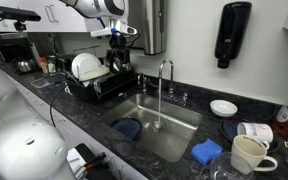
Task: Turn off the water switch on the right tap
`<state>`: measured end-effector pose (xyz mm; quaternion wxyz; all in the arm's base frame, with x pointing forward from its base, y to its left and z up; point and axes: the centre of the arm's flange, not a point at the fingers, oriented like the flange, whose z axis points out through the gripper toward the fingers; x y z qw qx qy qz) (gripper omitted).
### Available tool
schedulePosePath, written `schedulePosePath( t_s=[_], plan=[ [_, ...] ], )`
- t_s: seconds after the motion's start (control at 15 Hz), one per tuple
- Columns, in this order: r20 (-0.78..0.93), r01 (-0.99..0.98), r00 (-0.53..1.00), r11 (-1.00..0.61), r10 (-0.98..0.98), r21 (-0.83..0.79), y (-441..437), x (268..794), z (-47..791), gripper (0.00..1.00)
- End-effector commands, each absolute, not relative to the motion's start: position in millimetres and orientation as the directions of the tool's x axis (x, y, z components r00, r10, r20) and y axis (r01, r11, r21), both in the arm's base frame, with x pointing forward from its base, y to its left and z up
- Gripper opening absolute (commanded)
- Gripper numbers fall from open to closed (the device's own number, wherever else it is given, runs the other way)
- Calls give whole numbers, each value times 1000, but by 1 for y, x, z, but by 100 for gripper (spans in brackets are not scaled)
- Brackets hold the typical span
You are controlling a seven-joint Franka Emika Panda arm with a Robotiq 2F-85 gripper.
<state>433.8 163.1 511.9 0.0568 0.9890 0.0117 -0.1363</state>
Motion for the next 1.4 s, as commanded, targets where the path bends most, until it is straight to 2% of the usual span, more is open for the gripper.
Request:
schedulePosePath(
  t_s=[0.0, 0.2, 0.73, 1.33],
  plan=[
    [-271, 39, 963, -993, 8, 109, 163, 434, 512, 100],
    [-225, -39, 973, -996, -55, 76, 143, 447, 502, 100],
    [-34, -391, 920, -920, -391, -13, 42, 487, 481, 100],
    [53, -775, 616, -616, -786, -141, -8, 517, 445, 100]
  ],
)
